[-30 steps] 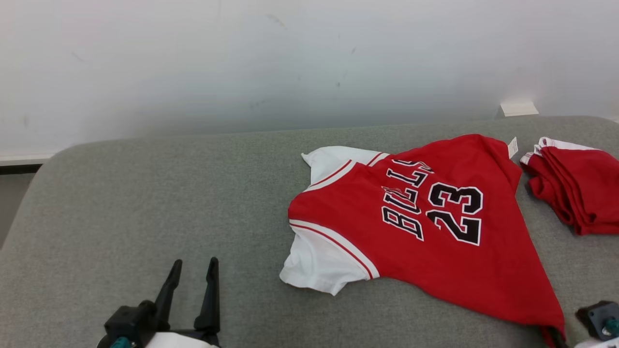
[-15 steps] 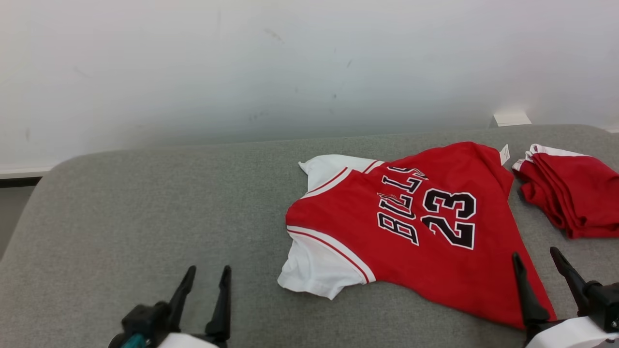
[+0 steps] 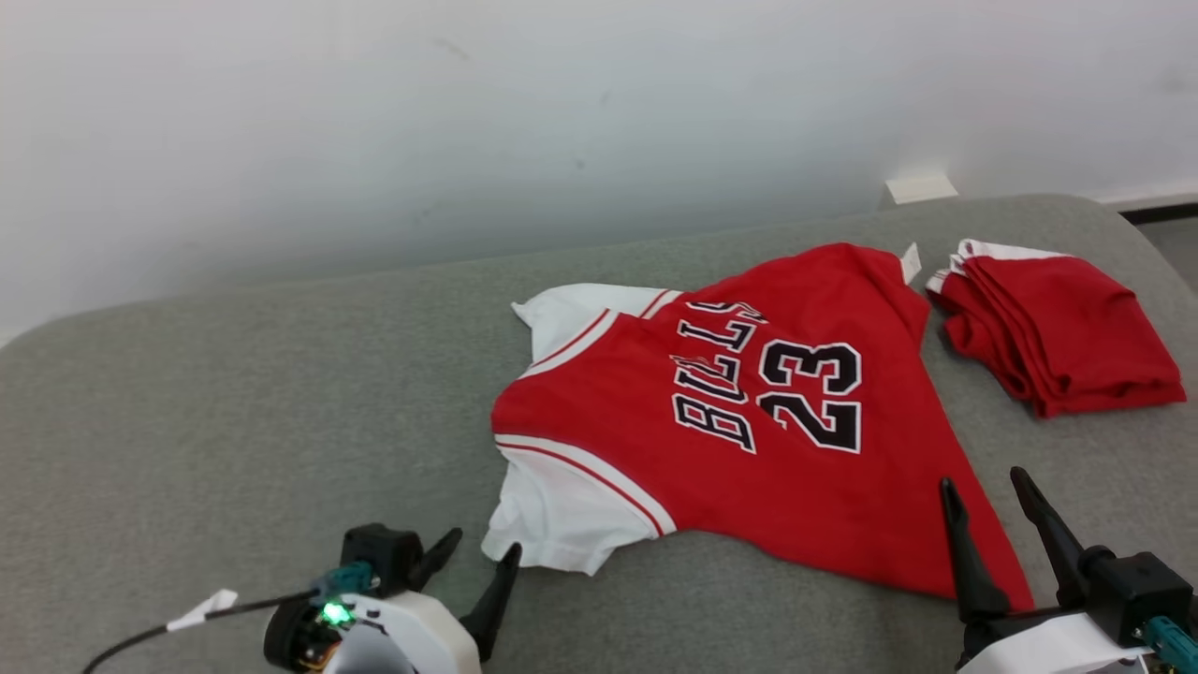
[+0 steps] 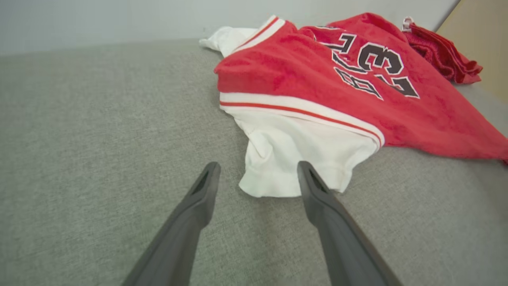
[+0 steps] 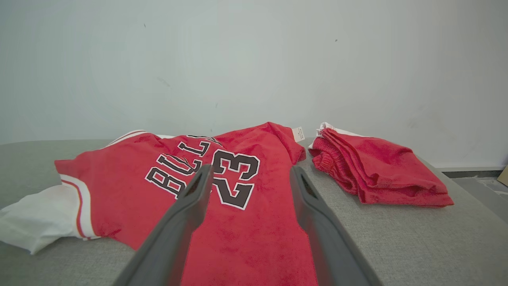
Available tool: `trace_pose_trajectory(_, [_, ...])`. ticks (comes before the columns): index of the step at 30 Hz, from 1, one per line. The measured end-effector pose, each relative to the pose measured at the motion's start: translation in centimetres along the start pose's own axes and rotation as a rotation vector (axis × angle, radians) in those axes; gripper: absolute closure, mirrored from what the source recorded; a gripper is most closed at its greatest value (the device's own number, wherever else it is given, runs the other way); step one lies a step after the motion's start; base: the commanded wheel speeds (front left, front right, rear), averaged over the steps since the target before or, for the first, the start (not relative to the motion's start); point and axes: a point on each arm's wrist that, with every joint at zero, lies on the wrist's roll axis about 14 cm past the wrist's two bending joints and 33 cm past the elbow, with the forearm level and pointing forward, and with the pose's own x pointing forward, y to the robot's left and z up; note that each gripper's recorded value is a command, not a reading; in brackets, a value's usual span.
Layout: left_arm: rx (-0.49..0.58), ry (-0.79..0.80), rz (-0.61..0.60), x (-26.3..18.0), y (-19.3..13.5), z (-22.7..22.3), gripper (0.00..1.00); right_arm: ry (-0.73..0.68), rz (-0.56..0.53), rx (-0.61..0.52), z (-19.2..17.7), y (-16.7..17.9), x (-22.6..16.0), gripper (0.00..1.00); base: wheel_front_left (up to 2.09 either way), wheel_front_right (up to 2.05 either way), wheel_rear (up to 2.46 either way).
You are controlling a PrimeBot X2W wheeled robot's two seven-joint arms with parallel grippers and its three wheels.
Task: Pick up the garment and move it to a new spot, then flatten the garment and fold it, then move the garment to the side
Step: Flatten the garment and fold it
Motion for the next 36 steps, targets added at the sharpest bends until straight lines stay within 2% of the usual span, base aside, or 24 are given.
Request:
trace_pose_trajectory(8, [0.038, 0.131, -0.048, 2.1, 0.1, -2.0, 0.0, 0.016, -0.059, 0.006, -0.7, -1.8, -0.4, 0.0, 0.0, 0.0, 0.0])
trace_pose_trajectory(11, [0.039, 0.163, -0.061, 2.7, 0.0, -2.6, 0.9, 0.029, -0.078, 0.011, -1.2, -2.3, -0.7, 0.0, 0.0, 0.0, 0.0])
trace_pose_trajectory(12, [0.043, 0.171, -0.064, 2.8, 0.0, -2.7, 1.0, 0.033, -0.081, 0.013, -1.3, -2.3, -0.8, 0.0, 0.0, 0.0, 0.0])
trace_pose_trajectory(18, [0.022, 0.156, -0.064, 2.6, 0.0, -2.4, 1.0, 0.031, -0.087, 0.025, -1.6, -2.4, -0.7, 0.0, 0.0, 0.0, 0.0])
trace_pose_trajectory(22, [-0.012, 0.13, -0.052, 1.5, 0.1, -1.5, 1.0, 0.033, -0.053, 0.027, -1.7, -1.4, -0.1, 0.0, 0.0, 0.0, 0.0])
trace_pose_trajectory(29, [-0.082, 0.142, -0.008, -2.6, 0.8, -1.4, 1.0, 0.043, 0.033, 0.013, -1.6, 0.9, 1.3, 0.0, 0.0, 0.0, 0.0])
trace_pose_trajectory(36, [-0.15, 0.122, 0.107, -7.4, 2.4, -1.1, 1.0, 0.047, 0.127, 0.005, -1.2, 3.9, 2.4, 0.0, 0.0, 0.0, 0.0])
